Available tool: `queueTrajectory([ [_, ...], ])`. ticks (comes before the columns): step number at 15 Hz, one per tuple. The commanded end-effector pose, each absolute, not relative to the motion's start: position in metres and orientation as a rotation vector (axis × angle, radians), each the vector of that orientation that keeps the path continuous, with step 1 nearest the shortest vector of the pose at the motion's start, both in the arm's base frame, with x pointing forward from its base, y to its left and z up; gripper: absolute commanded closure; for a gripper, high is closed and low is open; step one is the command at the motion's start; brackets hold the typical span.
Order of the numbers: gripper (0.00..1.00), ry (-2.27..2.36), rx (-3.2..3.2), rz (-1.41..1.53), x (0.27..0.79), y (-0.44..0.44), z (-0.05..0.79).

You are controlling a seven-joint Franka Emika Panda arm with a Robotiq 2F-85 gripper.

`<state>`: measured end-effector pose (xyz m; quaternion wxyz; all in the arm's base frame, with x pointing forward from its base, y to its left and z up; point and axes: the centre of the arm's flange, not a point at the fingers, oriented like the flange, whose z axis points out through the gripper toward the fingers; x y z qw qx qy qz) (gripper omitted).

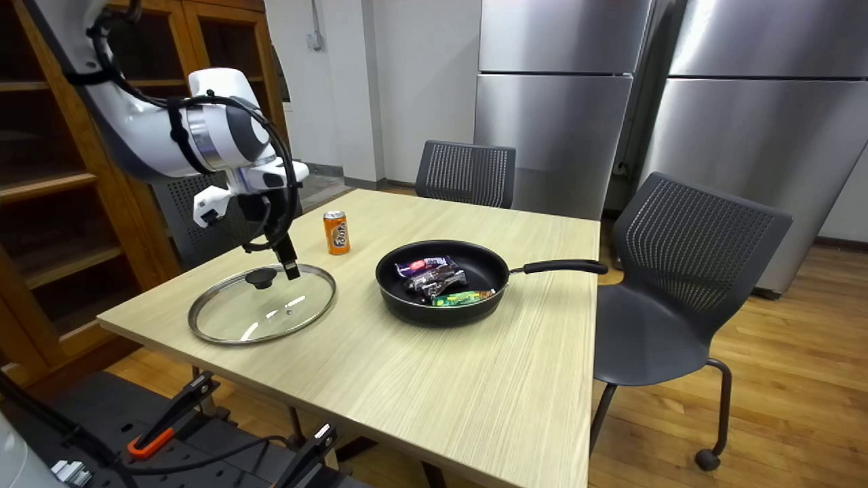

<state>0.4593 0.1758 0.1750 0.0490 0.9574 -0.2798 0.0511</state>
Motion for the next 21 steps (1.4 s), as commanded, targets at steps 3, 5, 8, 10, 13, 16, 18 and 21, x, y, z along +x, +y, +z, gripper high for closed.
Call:
queueTrajectory([
  [3,0.00,-0.794,2.939,0.177,0.452,0.205,0.181],
  [5,0.00,-0.769,2.949,0.172,0.450,0.214,0.180],
  [8,0.00,-0.733,2.961,0.159,0.445,0.226,0.178],
  [10,0.00,-0.719,2.964,0.146,0.443,0.231,0.175],
  [13,0.00,-0.706,2.965,0.129,0.440,0.233,0.170],
  [16,0.00,-0.705,2.977,0.117,0.441,0.231,0.166],
  [18,0.00,-0.705,2.985,0.118,0.442,0.230,0.165],
  [21,0.00,-0.716,2.984,0.112,0.447,0.228,0.162],
])
